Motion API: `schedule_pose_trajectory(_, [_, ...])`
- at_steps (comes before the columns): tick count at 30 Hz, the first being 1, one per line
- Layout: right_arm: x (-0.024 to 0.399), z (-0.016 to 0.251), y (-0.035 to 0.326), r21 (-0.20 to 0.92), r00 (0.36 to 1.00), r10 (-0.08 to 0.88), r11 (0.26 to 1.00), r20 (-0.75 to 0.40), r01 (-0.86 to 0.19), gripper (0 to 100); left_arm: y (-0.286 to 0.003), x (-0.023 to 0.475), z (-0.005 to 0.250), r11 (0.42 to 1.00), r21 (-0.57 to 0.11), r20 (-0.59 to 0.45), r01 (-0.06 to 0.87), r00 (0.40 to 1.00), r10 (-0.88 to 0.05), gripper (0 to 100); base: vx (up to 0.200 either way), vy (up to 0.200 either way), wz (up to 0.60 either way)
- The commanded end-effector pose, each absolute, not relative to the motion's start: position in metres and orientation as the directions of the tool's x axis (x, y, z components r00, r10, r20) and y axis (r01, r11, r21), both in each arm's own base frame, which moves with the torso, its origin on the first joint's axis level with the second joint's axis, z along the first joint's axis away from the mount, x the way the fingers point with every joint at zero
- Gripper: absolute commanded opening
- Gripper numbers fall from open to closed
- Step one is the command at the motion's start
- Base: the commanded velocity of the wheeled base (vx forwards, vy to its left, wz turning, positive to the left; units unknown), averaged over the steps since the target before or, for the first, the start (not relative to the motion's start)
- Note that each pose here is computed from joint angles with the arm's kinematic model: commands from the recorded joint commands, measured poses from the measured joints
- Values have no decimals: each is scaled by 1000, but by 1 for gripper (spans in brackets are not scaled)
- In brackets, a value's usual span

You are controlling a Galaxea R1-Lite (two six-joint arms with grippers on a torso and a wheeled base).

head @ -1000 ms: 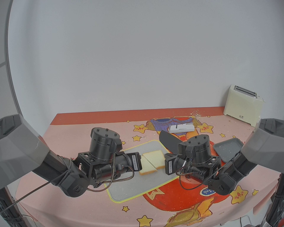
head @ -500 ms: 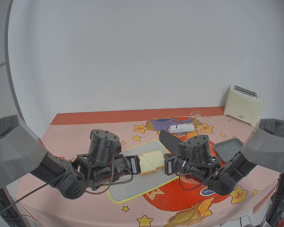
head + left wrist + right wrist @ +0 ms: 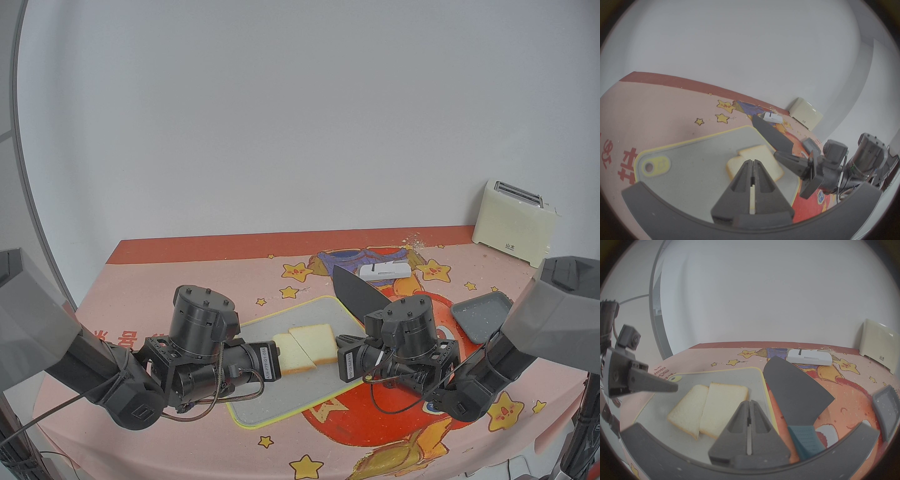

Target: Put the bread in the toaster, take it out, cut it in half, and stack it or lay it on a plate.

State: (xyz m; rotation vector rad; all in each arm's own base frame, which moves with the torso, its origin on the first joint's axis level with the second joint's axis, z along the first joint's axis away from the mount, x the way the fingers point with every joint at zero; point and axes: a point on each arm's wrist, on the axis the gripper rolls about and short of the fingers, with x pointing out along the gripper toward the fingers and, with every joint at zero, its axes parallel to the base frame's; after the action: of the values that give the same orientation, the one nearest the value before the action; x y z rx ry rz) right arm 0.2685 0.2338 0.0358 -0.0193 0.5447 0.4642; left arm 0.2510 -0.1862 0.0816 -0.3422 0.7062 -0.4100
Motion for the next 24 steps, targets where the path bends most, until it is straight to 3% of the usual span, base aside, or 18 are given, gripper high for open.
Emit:
schedule_pose_trajectory(1, [266,35,236,100,751,425,893,-506,-438,0,-183,252,76,882,-418,-569,217,695,-441,0,0,0,0])
schedule_pose_trajectory(24, [265,35,237,97,751,426,892,-504,-441,0,-181,251,74,884,-416,-575,213,692,-437,0,0,0,0])
